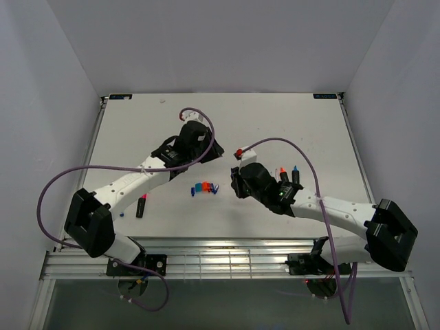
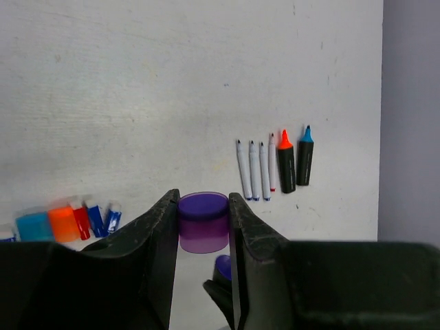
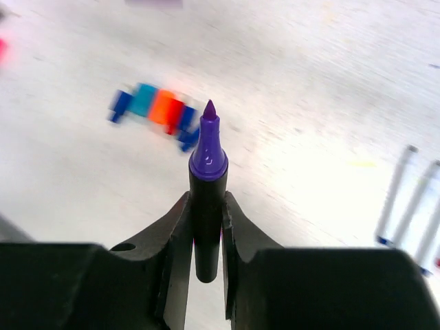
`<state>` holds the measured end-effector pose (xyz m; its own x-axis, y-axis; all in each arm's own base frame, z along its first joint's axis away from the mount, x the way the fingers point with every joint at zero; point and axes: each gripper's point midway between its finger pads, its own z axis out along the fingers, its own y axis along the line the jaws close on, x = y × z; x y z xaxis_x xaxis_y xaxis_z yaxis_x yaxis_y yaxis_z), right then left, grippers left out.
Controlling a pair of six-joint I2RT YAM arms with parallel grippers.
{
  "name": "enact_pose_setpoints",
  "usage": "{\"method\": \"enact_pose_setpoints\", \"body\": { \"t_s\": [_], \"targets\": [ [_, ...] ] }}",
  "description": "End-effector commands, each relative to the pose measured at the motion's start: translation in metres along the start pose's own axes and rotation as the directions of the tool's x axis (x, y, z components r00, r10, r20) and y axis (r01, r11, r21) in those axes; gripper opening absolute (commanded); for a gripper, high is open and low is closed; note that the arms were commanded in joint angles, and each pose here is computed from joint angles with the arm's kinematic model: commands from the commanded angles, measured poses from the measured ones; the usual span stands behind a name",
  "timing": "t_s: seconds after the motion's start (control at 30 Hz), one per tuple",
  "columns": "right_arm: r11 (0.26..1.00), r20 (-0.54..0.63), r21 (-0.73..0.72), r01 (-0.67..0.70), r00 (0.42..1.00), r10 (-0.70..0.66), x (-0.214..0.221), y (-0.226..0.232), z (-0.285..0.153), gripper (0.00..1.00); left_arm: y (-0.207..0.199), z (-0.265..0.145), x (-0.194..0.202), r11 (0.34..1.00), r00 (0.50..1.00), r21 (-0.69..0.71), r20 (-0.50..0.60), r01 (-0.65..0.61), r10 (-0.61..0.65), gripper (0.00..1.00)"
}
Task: Open the pen caps
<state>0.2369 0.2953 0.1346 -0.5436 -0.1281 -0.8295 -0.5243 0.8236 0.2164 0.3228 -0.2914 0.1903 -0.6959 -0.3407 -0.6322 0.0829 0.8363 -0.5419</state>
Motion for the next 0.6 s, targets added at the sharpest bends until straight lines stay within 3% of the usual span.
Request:
{"method": "enact_pose_setpoints", "body": {
  "t_s": [0.0, 0.17, 0.37, 0.57],
  "targets": [
    [0.931, -0.003, 0.338, 0.142, 0.989, -0.149, -0.001, -0.058, -0.015, 0.08, 0.008, -0.002, -0.030, 0.997, 0.997, 0.015, -0.024, 0.074, -0.074, 0.00],
    [0.964, -0.009, 0.239, 0.117, 0.993, -0.118, 0.005, -0.050, -0.015, 0.08, 0.010, -0.010, -0.054, 0.999, 0.999, 0.034, 0.040, 0.011, -0.012, 0.00],
    [0.986, 0.025, 0.122, -0.114, 0.993, 0.112, -0.008, -0.078, -0.027, 0.08, 0.058, -0.012, -0.020, 0.992, 0.997, -0.100, -0.026, -0.075, 0.073, 0.00],
    [0.939, 0.020, 0.284, -0.196, 0.980, 0.199, -0.016, -0.144, -0.046, 0.08, 0.076, -0.001, 0.021, 0.992, 0.986, -0.079, -0.142, -0.100, 0.088, 0.00]
  ]
}}
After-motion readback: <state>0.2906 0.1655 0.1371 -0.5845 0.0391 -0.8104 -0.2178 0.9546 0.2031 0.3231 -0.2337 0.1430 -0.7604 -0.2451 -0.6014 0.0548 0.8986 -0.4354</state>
